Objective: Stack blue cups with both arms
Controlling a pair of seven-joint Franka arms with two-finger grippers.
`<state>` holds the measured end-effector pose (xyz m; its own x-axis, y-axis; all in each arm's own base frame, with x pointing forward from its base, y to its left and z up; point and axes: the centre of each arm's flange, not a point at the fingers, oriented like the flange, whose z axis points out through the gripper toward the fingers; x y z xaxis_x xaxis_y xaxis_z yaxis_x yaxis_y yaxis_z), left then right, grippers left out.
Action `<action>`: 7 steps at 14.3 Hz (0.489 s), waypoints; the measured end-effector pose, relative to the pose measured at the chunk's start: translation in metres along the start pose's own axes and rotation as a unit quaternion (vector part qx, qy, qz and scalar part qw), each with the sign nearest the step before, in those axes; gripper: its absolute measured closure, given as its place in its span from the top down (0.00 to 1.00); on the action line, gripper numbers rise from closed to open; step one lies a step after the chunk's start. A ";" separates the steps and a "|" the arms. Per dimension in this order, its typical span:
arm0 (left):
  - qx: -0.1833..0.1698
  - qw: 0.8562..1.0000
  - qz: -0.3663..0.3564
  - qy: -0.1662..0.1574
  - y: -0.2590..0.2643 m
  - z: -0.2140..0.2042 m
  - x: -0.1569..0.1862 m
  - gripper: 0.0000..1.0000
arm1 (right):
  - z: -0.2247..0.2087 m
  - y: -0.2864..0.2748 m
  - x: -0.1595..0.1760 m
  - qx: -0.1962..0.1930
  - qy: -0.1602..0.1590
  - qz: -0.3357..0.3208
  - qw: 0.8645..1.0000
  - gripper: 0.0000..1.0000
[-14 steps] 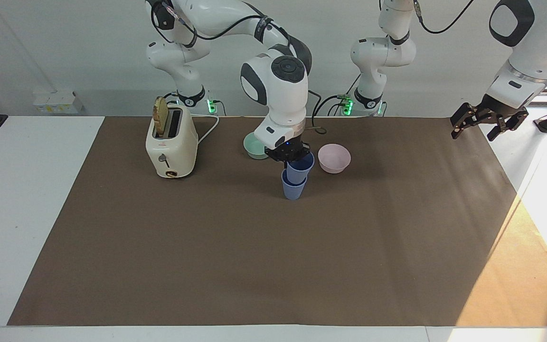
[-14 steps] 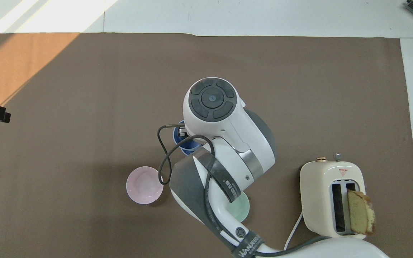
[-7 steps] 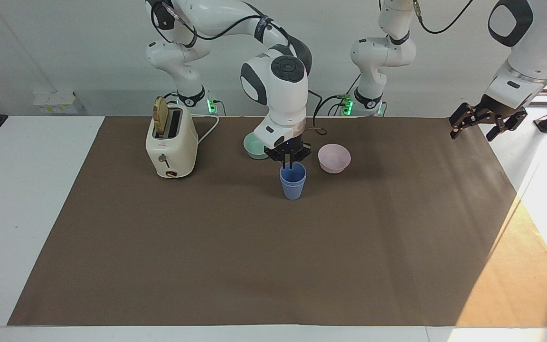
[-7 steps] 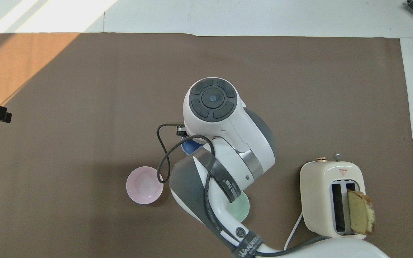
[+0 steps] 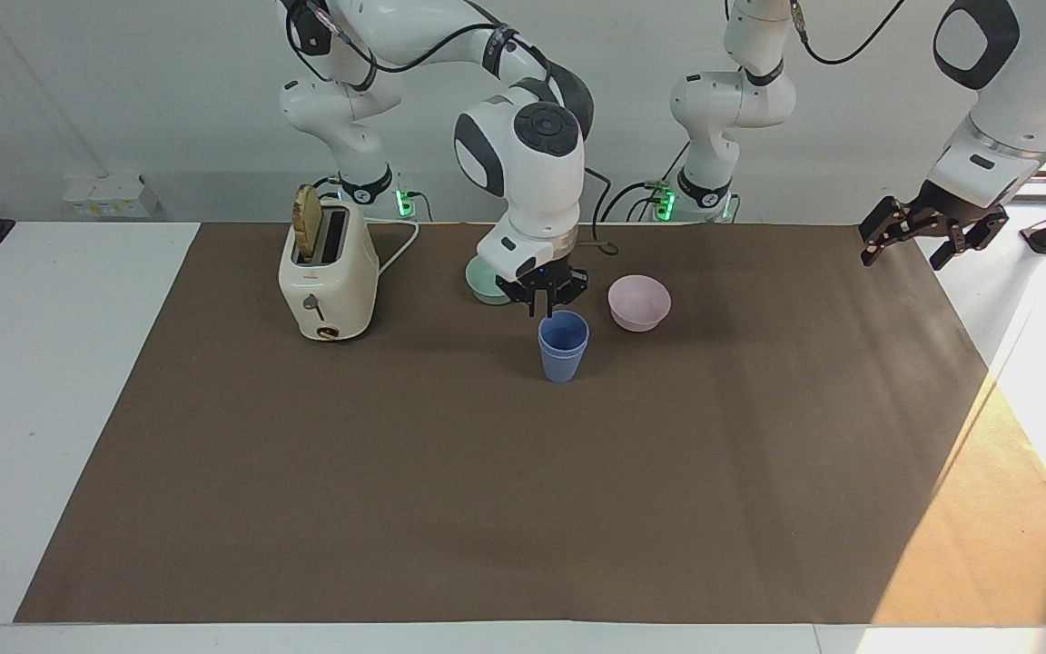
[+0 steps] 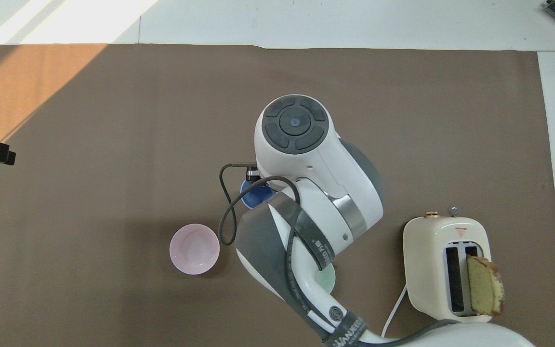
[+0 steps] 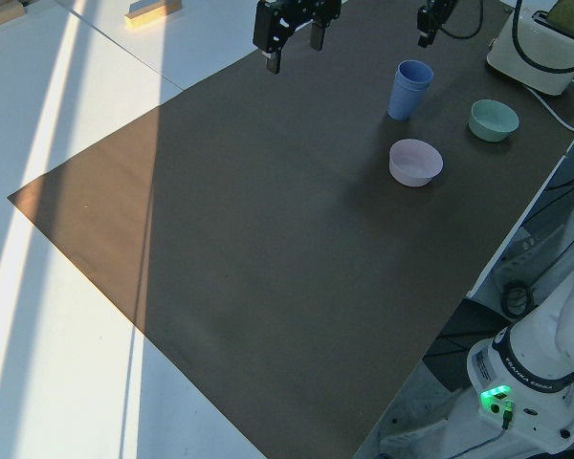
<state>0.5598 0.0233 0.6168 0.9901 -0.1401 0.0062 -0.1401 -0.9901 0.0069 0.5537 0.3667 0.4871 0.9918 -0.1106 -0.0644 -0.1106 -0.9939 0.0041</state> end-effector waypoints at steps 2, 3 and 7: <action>0.000 1.000 0.000 0.000 0.000 0.000 0.000 1.00 | -0.028 0.032 0.010 -0.002 0.005 0.016 1.000 0.55; 0.000 1.000 0.000 0.000 0.000 0.000 0.000 1.00 | -0.044 0.047 0.014 0.000 0.016 0.012 1.000 0.65; 0.000 1.000 0.001 0.000 0.001 0.000 0.000 1.00 | -0.102 0.135 0.032 0.001 0.036 -0.001 0.999 1.00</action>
<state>0.5598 0.0227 0.6168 0.9900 -0.1412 0.0062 -0.1413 -0.9899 0.0069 0.5776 0.2288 0.5874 0.9940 -0.1087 0.0077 -0.1088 -0.9941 0.0012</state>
